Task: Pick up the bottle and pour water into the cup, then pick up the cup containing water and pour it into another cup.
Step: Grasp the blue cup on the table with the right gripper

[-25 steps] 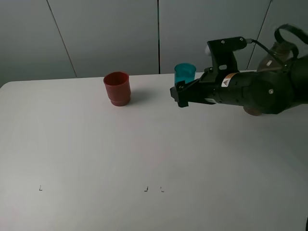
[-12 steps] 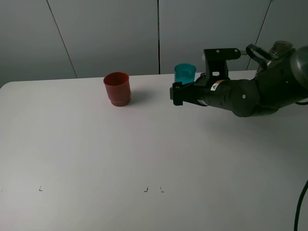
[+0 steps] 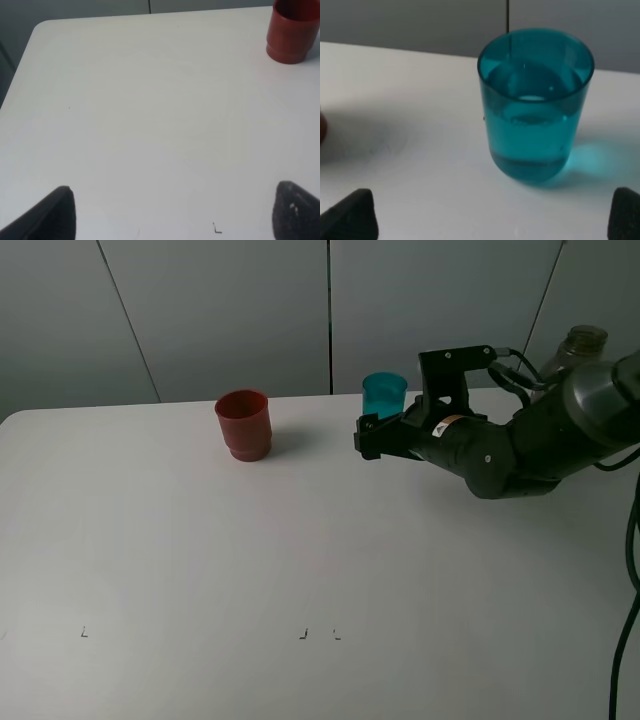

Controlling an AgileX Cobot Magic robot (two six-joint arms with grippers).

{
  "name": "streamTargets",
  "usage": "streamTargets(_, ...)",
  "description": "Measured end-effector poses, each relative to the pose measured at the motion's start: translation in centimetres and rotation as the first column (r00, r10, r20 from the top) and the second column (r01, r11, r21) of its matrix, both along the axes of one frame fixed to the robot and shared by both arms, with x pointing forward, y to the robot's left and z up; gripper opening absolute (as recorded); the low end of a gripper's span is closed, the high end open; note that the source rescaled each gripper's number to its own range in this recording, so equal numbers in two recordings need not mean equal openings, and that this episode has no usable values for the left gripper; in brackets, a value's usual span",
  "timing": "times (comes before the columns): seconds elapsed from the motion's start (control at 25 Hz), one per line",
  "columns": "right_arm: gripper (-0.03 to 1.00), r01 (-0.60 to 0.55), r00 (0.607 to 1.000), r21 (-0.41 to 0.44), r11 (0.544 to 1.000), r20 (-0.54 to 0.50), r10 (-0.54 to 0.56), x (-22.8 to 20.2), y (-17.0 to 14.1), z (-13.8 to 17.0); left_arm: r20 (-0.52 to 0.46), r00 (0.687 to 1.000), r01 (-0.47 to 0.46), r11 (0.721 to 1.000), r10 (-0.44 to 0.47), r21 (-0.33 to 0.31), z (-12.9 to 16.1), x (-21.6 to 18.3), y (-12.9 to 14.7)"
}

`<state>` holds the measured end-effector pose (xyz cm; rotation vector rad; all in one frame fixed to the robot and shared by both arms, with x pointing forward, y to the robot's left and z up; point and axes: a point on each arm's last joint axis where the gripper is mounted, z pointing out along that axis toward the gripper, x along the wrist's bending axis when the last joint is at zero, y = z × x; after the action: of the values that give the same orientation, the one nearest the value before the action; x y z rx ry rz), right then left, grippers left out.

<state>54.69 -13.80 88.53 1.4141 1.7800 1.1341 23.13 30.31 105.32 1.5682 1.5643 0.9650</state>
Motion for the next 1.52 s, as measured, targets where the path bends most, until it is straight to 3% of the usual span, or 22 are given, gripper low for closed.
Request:
streamTargets(0.4,0.98,0.007,1.0,0.0,1.0,0.029,-0.007,2.6,1.4,-1.6,0.0,1.0,0.0,1.0,0.0,0.0,0.0,0.0,0.0)
streamTargets(1.52,0.98,0.106,0.994,0.014,0.994,0.009,-0.106,6.0,1.6,-5.8,0.0,1.0,-0.003,1.0,0.003,-0.006,0.0,0.0,0.0)
